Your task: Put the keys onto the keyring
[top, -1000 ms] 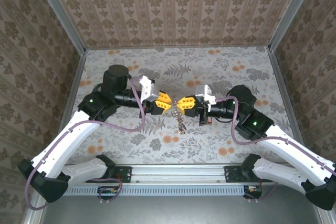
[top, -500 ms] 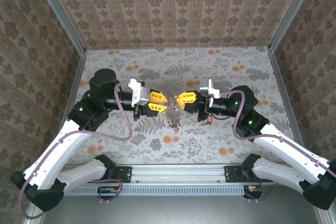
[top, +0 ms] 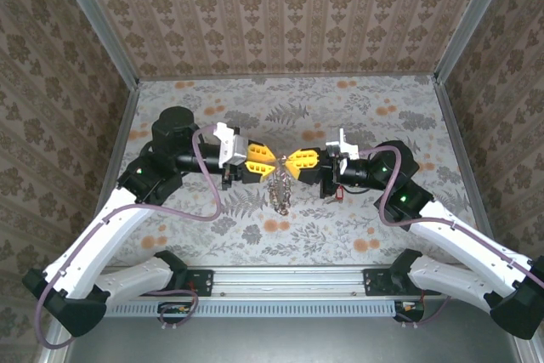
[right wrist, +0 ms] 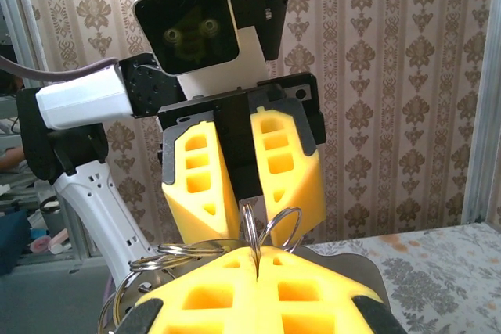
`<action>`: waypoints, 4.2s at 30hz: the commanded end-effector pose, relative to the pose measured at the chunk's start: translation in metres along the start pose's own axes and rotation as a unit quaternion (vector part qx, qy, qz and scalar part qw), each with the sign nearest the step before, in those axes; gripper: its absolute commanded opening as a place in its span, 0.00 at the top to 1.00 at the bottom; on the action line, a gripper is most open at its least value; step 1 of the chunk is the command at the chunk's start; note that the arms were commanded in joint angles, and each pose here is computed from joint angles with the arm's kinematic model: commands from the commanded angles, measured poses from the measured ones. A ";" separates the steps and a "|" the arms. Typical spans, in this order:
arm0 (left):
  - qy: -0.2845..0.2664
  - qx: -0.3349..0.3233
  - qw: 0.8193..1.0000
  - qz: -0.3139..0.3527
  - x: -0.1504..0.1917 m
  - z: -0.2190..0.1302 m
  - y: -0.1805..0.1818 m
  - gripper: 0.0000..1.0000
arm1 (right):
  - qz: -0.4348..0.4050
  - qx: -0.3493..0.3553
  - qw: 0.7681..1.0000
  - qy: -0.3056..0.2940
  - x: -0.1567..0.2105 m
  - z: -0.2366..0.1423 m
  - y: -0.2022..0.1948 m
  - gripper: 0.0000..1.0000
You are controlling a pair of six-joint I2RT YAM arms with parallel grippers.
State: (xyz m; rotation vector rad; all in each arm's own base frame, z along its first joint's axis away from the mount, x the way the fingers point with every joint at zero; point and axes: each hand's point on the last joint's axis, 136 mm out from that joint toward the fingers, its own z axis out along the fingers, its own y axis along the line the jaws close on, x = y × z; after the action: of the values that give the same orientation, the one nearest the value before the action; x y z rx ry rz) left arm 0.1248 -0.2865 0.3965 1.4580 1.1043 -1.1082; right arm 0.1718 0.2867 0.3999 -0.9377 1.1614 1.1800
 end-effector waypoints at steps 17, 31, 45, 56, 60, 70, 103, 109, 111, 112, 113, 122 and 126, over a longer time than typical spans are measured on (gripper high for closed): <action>-0.025 0.032 0.999 0.024 -0.024 0.008 -0.008 0.77 | -0.006 0.008 1.000 0.004 0.003 0.001 -0.005 1.00; -0.021 0.028 0.999 0.027 -0.024 0.008 -0.005 0.95 | 0.000 0.010 1.000 0.018 0.016 0.005 -0.010 1.00; 0.173 0.011 0.984 0.033 0.022 0.015 -0.004 1.00 | -0.076 0.094 0.976 0.181 0.046 -0.035 -0.018 0.60; 0.254 0.004 0.966 0.039 0.045 0.020 0.002 1.00 | -0.104 0.065 0.976 0.179 0.033 -0.031 -0.005 0.70; 0.256 0.007 0.966 0.040 0.046 0.022 0.000 1.00 | -0.100 0.048 0.977 0.185 0.036 -0.025 -0.001 0.75; 0.250 0.012 0.967 0.043 0.043 0.024 -0.004 1.00 | -0.084 0.007 0.976 0.201 0.049 -0.013 0.009 0.75; 0.073 -0.010 0.997 0.005 0.018 0.022 -0.008 0.82 | -0.059 0.009 0.995 0.083 0.013 -0.007 0.009 1.00; 0.052 -0.007 0.999 -0.008 0.021 0.025 -0.006 0.80 | -0.033 -0.004 0.999 0.035 0.002 -0.004 0.010 1.00; 0.042 -0.006 0.999 -0.007 0.018 0.024 -0.007 0.80 | -0.028 -0.006 0.999 0.027 0.000 -0.003 0.010 1.00; 0.037 -0.004 0.999 -0.007 0.017 0.024 -0.007 0.80 | -0.024 -0.006 0.999 0.025 0.000 -0.003 0.009 1.00; 0.034 -0.003 0.999 -0.006 0.016 0.024 -0.007 0.82 | -0.024 -0.006 0.999 0.021 0.000 -0.003 0.009 1.00; 0.073 -0.015 0.997 0.006 0.018 0.014 -0.007 1.00 | -0.046 0.012 0.993 0.104 0.019 -0.012 0.008 0.82; 0.133 0.004 0.991 0.008 0.025 0.014 -0.010 1.00 | -0.074 0.031 0.982 0.171 0.034 -0.020 0.002 0.67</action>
State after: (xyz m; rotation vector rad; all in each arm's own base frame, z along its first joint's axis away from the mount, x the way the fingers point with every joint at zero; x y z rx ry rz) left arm 0.1243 -0.3020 0.3639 1.5707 1.2918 -0.9873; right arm 0.1680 0.2818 0.3748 -1.1059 1.3148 0.9915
